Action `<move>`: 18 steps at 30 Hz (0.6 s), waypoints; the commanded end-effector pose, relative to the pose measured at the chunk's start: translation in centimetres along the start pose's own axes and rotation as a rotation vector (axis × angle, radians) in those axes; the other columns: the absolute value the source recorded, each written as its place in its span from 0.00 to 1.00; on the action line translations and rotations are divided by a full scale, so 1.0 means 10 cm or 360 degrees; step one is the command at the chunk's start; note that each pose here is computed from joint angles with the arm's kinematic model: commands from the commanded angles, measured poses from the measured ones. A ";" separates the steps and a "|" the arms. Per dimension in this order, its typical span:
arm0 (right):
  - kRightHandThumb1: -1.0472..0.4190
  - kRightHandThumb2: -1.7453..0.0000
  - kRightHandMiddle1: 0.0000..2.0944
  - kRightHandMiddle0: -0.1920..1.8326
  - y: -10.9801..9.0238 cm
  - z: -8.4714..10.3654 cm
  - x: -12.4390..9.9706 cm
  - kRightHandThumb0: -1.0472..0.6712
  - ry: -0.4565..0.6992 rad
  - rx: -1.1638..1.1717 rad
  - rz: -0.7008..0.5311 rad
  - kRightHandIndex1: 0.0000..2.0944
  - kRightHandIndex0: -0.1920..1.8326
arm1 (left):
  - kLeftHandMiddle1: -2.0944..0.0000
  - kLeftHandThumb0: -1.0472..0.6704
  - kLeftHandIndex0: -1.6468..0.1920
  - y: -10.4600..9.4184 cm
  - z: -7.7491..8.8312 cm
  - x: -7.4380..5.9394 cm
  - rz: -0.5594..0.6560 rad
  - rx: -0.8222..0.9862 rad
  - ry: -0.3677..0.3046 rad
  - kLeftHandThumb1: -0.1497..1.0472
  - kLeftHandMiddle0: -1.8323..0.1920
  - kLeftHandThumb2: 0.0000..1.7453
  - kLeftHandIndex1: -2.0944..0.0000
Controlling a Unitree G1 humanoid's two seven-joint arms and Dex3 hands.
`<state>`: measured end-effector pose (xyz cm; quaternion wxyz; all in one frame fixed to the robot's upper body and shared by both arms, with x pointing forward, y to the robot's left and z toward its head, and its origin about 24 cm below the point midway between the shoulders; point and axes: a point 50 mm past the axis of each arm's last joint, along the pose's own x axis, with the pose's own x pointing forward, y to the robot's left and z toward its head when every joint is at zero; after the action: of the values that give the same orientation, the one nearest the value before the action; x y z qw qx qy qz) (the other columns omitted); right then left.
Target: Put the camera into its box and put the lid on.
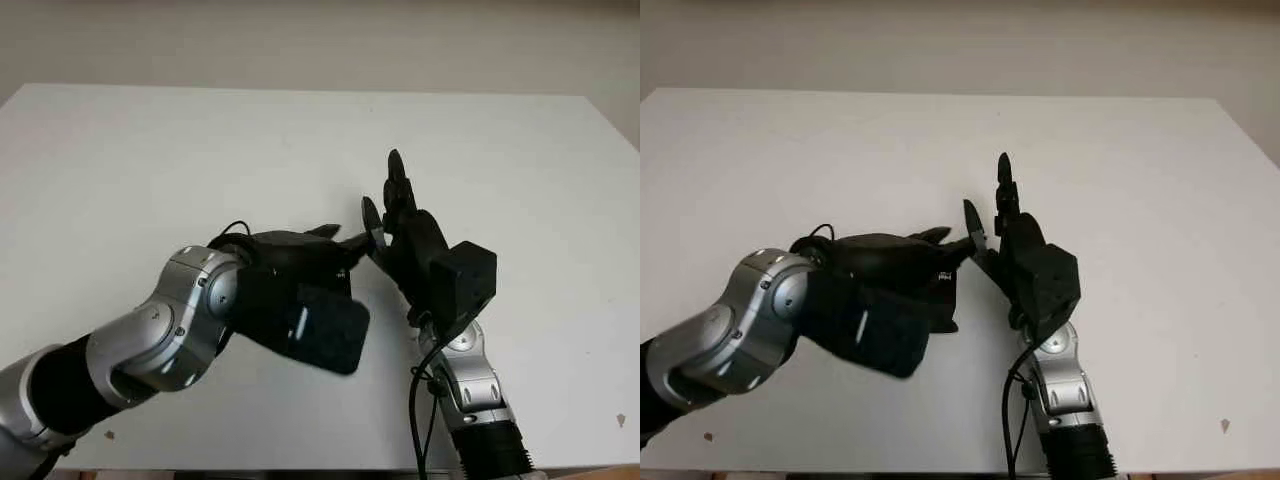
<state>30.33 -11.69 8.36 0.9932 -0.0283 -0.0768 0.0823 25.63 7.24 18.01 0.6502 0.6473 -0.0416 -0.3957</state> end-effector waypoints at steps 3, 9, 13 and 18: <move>0.00 0.69 0.02 0.00 0.00 0.05 0.02 0.18 -0.0036 0.0003 0.0011 0.01 0.00 | 1.00 0.18 1.00 0.09 0.12 -0.08 0.0043 0.0077 -0.0087 1.00 1.00 0.38 1.00; 0.00 0.68 0.02 0.00 0.00 0.06 0.02 0.19 -0.0037 -0.0005 0.0022 0.01 0.00 | 1.00 0.17 1.00 0.13 0.16 -0.14 0.0078 0.0017 -0.0166 1.00 1.00 0.38 1.00; 0.00 0.68 0.02 0.00 0.00 0.06 0.03 0.19 -0.0037 -0.0011 0.0023 0.01 0.00 | 1.00 0.18 1.00 0.15 0.17 -0.18 0.0074 -0.0038 -0.0193 1.00 1.00 0.37 1.00; 0.00 0.67 0.02 0.00 0.00 0.06 0.03 0.20 -0.0038 -0.0031 0.0023 0.01 0.00 | 1.00 0.19 1.00 0.20 0.10 -0.24 0.0180 -0.0136 -0.0175 1.00 1.00 0.38 1.00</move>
<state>30.60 -11.65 9.27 0.9912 -0.0322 -0.0957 0.0858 25.10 7.92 19.35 0.6830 0.6047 -0.0470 -0.4070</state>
